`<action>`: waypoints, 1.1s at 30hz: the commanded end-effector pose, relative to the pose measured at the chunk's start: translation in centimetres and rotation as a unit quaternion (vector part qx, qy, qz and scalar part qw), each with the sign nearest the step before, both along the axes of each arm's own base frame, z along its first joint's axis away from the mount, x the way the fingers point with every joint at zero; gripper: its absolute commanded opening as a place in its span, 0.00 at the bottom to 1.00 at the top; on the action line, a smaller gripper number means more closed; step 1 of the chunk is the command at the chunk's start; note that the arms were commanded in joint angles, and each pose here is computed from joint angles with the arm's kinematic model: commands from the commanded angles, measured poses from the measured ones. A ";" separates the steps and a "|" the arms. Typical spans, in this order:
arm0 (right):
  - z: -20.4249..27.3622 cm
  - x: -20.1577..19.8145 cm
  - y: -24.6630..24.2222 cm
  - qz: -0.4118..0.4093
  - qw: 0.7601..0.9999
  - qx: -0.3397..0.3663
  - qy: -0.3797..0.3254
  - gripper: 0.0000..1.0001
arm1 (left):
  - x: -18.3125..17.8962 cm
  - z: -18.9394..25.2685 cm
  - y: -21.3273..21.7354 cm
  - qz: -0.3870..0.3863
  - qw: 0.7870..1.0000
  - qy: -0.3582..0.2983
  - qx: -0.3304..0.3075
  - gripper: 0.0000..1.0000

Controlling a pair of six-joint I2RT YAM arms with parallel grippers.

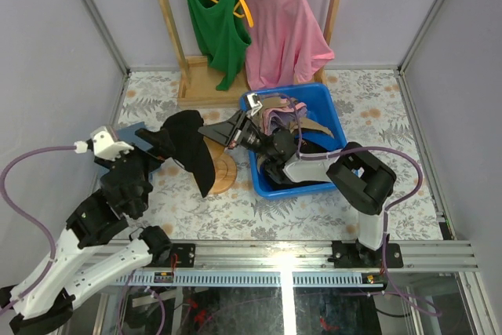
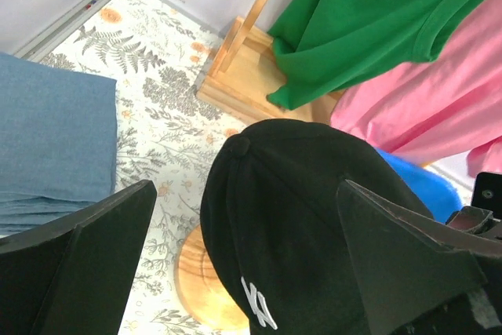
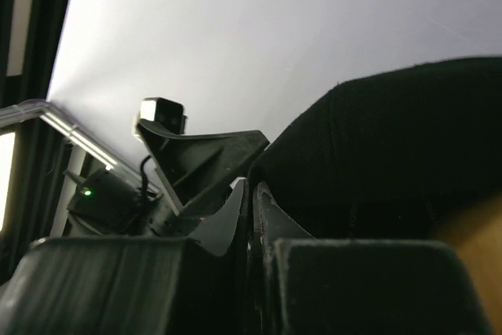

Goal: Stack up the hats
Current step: Place the hat on the hat stand.

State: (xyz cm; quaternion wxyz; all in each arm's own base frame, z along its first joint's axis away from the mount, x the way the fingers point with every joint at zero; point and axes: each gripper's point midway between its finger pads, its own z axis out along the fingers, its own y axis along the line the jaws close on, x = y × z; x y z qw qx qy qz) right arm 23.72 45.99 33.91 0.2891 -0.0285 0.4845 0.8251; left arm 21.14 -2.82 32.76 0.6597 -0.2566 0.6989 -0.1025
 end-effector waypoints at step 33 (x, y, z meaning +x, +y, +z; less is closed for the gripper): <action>-8.0 2.3 -10.5 -0.158 0.985 -0.067 0.020 0.07 | 5.3 -6.5 -8.2 -0.083 0.987 0.092 0.099 1.00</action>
